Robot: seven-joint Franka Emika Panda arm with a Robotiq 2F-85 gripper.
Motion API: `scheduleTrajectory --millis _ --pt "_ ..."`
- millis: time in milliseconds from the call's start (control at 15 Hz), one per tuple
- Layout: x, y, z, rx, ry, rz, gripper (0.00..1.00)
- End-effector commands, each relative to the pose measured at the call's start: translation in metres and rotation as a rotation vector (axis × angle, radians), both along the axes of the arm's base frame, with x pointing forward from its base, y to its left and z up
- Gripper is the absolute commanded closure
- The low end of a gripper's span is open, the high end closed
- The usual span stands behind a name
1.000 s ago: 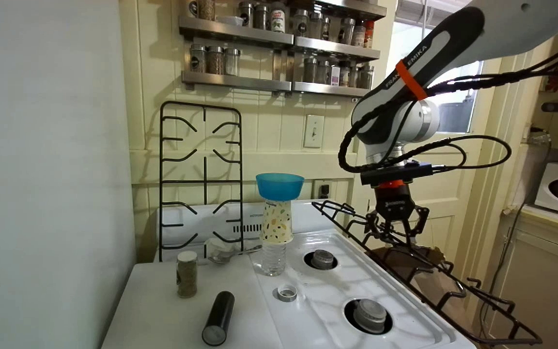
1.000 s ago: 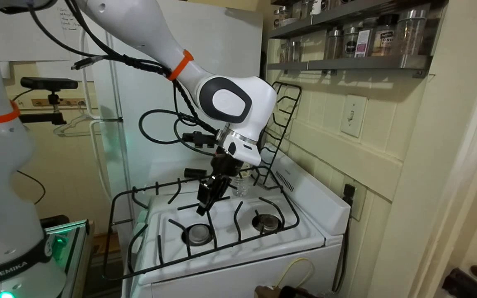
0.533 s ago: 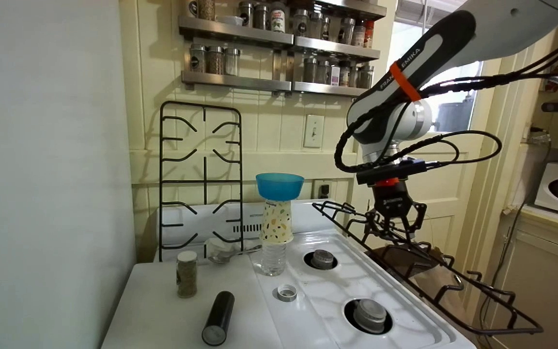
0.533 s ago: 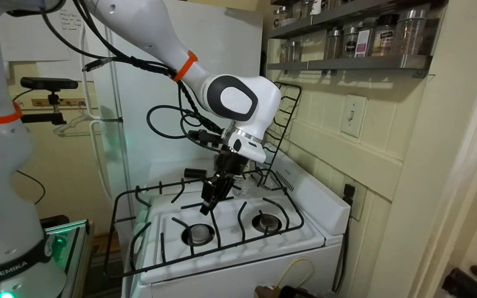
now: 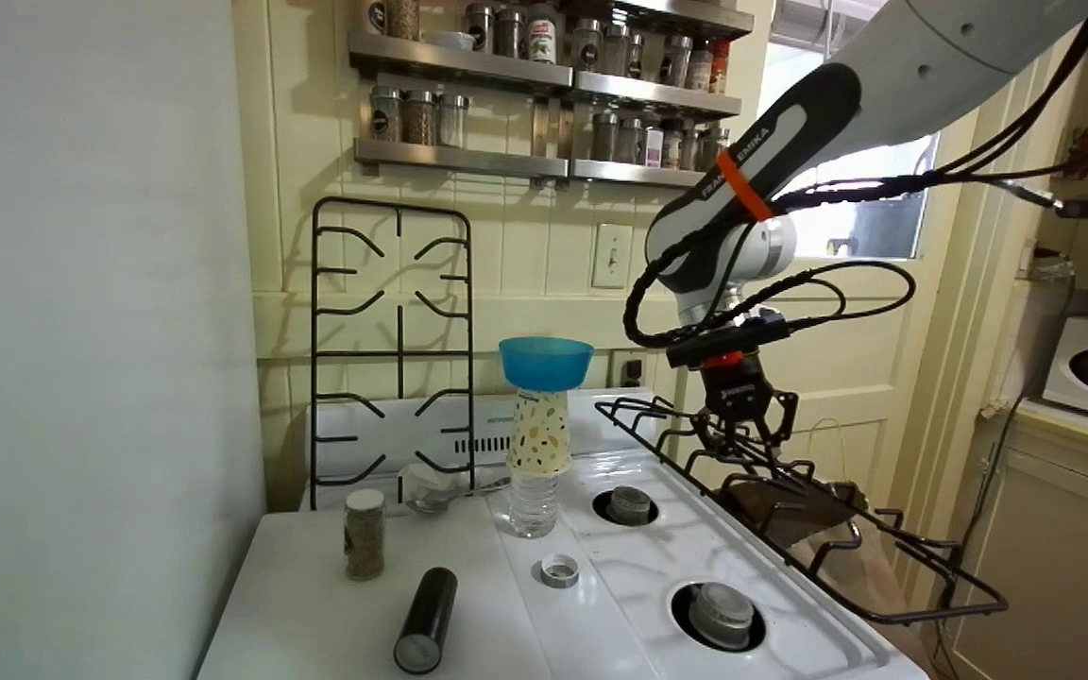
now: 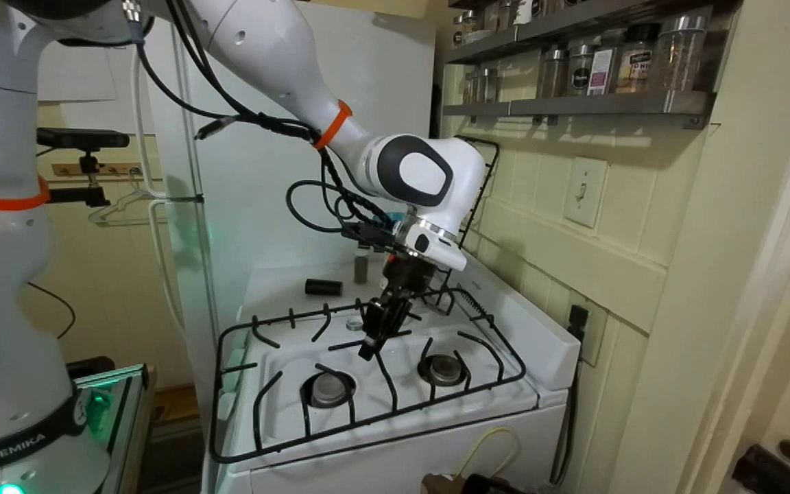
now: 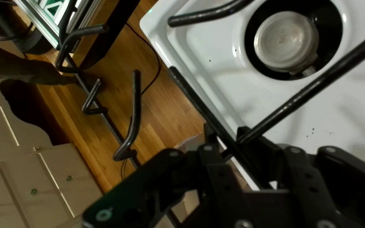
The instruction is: Place the grating on the right on the right side of the stovetop.
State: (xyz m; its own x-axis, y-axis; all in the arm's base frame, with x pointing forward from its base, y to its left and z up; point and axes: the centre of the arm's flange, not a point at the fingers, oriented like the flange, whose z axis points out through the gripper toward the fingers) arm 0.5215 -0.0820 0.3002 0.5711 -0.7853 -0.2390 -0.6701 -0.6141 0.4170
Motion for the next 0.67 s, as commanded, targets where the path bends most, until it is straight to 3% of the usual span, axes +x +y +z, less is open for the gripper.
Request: scheduleTrajectory --millis 0,600 --pt "0.017 0.016 -0.003 -0.056 0.040 0.012 0.94" --pt "0.004 0.062 -0.035 -0.158 0.062 -0.086 0.94"
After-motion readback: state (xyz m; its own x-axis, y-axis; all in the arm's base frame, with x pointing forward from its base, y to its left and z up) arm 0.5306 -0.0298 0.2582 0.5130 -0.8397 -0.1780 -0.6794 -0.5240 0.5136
